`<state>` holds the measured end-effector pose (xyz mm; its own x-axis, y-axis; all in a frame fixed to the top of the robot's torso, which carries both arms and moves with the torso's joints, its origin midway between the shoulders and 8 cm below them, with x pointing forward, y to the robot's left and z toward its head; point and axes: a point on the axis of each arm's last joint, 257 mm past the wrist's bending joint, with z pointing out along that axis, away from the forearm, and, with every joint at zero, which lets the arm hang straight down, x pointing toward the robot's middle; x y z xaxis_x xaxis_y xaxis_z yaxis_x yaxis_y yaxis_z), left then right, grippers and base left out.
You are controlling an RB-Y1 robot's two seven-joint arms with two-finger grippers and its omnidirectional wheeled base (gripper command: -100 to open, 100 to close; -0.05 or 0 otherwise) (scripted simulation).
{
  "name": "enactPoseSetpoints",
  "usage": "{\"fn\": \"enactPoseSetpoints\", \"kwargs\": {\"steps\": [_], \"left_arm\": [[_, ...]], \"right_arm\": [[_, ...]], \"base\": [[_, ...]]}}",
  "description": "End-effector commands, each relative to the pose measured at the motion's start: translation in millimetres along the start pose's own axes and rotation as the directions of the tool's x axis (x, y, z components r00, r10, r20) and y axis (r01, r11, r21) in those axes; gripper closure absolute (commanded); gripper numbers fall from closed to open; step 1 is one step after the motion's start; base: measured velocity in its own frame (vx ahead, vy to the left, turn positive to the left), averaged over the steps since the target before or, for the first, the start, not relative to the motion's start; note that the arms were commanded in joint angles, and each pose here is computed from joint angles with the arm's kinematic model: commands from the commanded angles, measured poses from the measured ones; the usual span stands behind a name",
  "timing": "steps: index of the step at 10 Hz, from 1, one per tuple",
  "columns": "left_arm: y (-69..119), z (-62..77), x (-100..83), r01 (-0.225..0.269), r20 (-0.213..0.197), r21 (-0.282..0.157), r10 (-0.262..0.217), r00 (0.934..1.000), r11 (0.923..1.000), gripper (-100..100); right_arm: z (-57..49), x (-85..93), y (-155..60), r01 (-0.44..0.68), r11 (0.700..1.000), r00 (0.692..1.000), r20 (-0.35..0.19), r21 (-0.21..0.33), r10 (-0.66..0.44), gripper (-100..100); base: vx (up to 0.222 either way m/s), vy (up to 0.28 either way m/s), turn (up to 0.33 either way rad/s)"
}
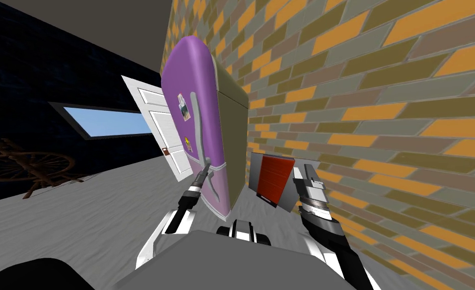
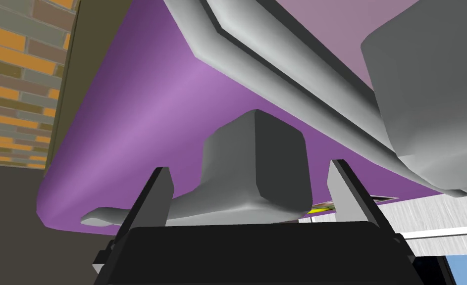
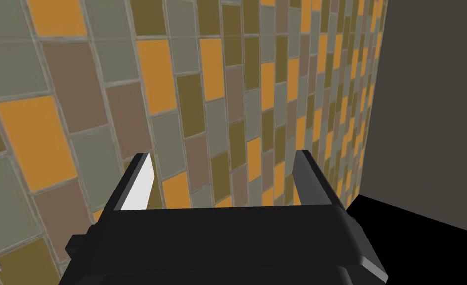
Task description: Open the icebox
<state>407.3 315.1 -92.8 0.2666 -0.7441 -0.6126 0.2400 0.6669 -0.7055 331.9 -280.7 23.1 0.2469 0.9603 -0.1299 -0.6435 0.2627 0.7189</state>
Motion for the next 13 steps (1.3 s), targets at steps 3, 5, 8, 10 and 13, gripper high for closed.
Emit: {"fn": "enactPoseSetpoints", "kwargs": {"steps": [3, 5, 8, 10, 13], "left_arm": [[3.8, -0.6, 6.7, 0.004, -0.003, 0.004, -0.004, 1.0, 1.0, 100], [-5.3, -1.7, 12.7, 0.02, -0.037, 0.036, -0.018, 0.9991, 0.9992, 100], [-16.3, -2.9, 18.4, 0.038, -0.073, 0.069, -0.033, 0.9968, 0.9969, 100], [-21.6, -3.9, 21.4, 0.048, -0.091, 0.085, -0.041, 0.995, 0.9952, 100], [-32.2, -6.4, 27.7, 0.07, -0.13, 0.114, -0.055, 0.99, 0.991, 100]], "right_arm": [[0.1, 0.1, 0.0, 0.0, 1.0, 1.0, 0.0, 0.0, 0.0, 0], [0.1, 0.0, 0.1, 0.0, 1.0, 1.0, 0.0, 0.0, 0.0, 0], [0.1, 0.0, 0.0, 0.0, 1.0, 1.0, 0.0, 0.0, 0.0, 0], [0.1, 0.0, 0.0, 0.0, 1.0, 1.0, 0.0, 0.0, 0.0, 0], [0.1, 0.0, 0.0, 0.0, 1.0, 1.0, 0.0, 0.0, 0.0, 0]], "base": [[-0.056, -0.002, 0.026], [-0.131, 0.221, -0.132], [-0.19, 0.251, -0.091], [-0.171, 0.222, -0.072], [-0.208, 0.241, -0.092]]}}
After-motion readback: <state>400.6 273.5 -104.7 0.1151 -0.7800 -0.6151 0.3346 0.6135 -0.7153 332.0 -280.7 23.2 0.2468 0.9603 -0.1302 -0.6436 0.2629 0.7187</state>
